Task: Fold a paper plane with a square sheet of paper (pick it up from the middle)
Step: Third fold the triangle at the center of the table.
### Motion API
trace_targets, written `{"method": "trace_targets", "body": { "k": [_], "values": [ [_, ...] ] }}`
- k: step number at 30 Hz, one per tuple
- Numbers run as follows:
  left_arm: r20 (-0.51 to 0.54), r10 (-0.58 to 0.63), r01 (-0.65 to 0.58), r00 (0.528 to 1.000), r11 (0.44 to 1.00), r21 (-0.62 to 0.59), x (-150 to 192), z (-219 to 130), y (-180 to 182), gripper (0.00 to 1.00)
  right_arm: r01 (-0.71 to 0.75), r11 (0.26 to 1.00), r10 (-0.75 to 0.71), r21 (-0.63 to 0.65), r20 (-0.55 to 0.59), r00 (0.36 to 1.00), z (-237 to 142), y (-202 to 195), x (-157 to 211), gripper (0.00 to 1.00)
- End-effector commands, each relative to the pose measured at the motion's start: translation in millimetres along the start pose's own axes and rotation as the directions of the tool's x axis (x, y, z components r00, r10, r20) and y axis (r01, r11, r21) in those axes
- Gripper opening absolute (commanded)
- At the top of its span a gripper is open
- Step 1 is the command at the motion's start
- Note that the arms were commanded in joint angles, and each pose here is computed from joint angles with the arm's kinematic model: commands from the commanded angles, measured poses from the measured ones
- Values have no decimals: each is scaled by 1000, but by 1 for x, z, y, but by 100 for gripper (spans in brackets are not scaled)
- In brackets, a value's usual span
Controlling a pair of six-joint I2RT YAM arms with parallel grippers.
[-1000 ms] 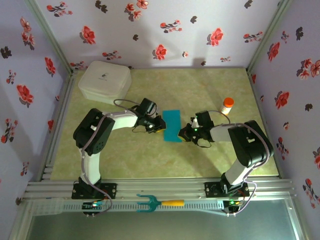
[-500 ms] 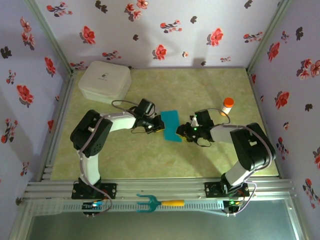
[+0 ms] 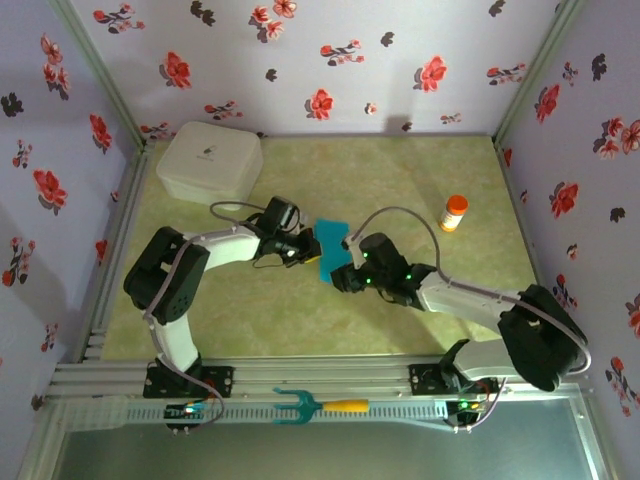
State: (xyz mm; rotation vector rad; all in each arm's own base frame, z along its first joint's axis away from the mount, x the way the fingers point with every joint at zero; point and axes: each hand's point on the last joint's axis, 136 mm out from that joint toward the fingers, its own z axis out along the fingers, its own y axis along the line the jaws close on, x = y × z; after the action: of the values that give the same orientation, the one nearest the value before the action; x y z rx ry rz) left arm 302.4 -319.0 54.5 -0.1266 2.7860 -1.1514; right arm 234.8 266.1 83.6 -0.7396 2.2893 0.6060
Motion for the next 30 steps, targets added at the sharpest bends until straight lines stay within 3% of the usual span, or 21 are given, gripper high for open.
{"method": "trace_targets", "body": {
  "k": [1,11,21,26,30],
  "values": [
    [-5,-18,18,1000,1000,11,1,-7,-2,0,284,956,-287,72,21,958,6,7,1,57],
    [-6,-21,22,1000,1000,13,1,-5,-2,0,482,851,-488,210,-22,872,27,14,-1,57],
    [-3,-25,25,1000,999,21,1,-4,-2,0,518,802,-536,298,-24,844,41,14,-7,59],
    [-3,-22,23,1000,1000,22,1,-5,-3,0,528,796,-542,295,-39,839,41,15,-4,54],
    [-4,-23,24,1000,1000,20,1,-4,-2,0,522,799,-536,298,-41,843,35,12,0,45]
  ]
}}
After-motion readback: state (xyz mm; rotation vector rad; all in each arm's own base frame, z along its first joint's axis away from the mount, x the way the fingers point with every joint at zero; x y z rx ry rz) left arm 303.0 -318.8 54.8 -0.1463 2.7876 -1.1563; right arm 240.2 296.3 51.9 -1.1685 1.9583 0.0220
